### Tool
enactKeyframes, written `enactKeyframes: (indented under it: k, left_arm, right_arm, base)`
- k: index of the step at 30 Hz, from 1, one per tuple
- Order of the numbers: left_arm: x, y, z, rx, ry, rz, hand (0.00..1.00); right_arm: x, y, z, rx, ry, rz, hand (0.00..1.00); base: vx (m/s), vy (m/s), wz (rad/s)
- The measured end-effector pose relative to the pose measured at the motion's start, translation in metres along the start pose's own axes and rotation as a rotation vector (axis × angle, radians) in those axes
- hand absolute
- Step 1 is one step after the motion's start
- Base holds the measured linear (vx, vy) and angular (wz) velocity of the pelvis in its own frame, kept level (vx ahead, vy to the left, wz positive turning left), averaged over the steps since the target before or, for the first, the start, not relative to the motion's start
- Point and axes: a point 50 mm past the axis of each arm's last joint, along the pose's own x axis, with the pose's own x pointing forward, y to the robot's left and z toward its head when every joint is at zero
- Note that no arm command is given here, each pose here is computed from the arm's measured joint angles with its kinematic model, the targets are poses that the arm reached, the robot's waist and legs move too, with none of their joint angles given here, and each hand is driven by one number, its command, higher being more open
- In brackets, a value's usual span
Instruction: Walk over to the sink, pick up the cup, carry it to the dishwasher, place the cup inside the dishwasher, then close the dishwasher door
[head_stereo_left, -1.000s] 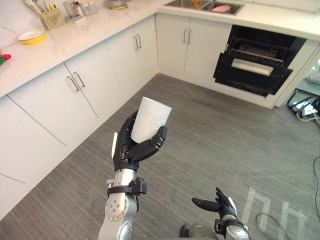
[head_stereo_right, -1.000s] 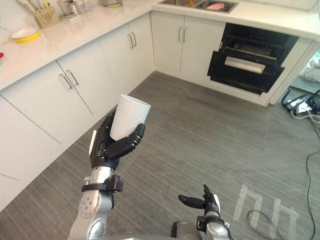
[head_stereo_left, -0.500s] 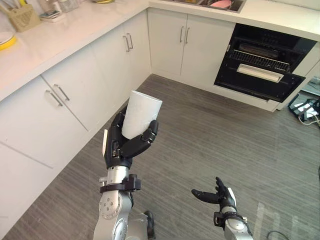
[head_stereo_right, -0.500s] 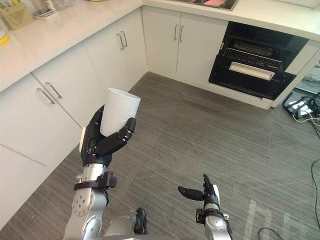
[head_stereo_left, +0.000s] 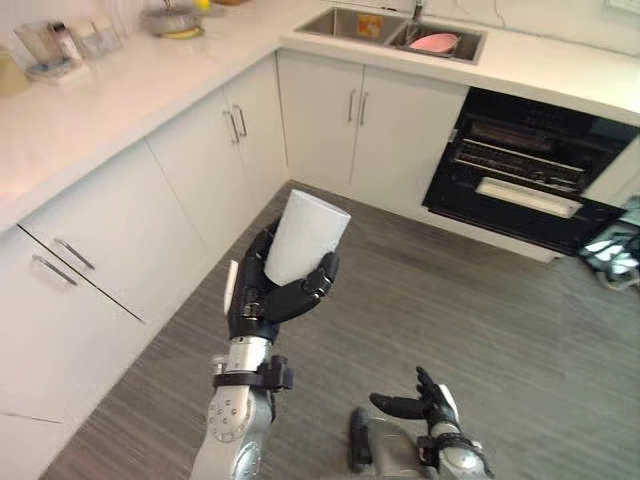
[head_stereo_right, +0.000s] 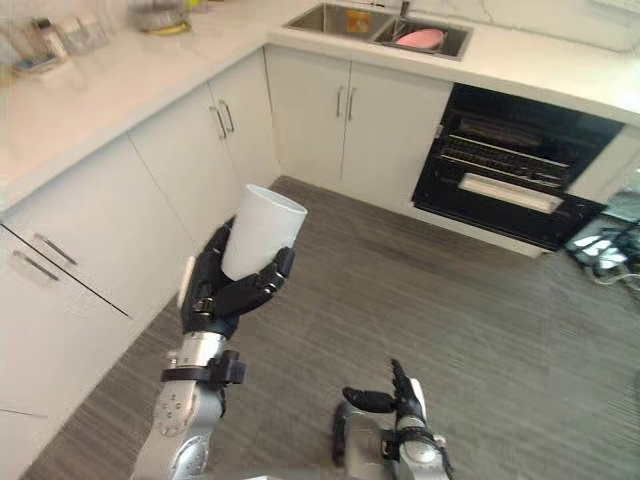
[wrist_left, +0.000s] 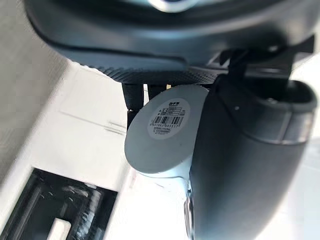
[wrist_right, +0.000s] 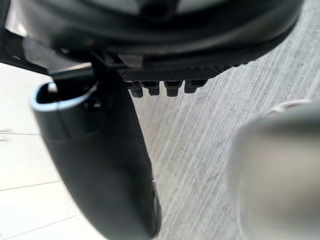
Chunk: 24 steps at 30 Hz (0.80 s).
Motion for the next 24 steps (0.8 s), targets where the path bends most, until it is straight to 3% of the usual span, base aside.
enactKeyframes:
  k: [8,15,24]
  left_arm:
    - [0.001,-0.004,0.006,-0.027,-0.036,-0.01,0.0]
    - [0.0,0.003,0.005,0.007,-0.022,-0.001,0.0]
    - [-0.002,-0.003,0.002,0.039,0.006,-0.072,0.0]
  right_arm:
    - [-0.005,-0.004,0.007,0.046,-0.054,-0.037,1.0]
    - [-0.006,-0.002,-0.018,0.035,0.063,-0.036,1.0]
    - [-0.003,0.021,-0.01,0.066,0.045,0.028,1.0]
  base:
    - [0.37,-0.072,-0.1]
    - [0.4,0.194,-0.55]
    - [0.46,0.184,-0.22]
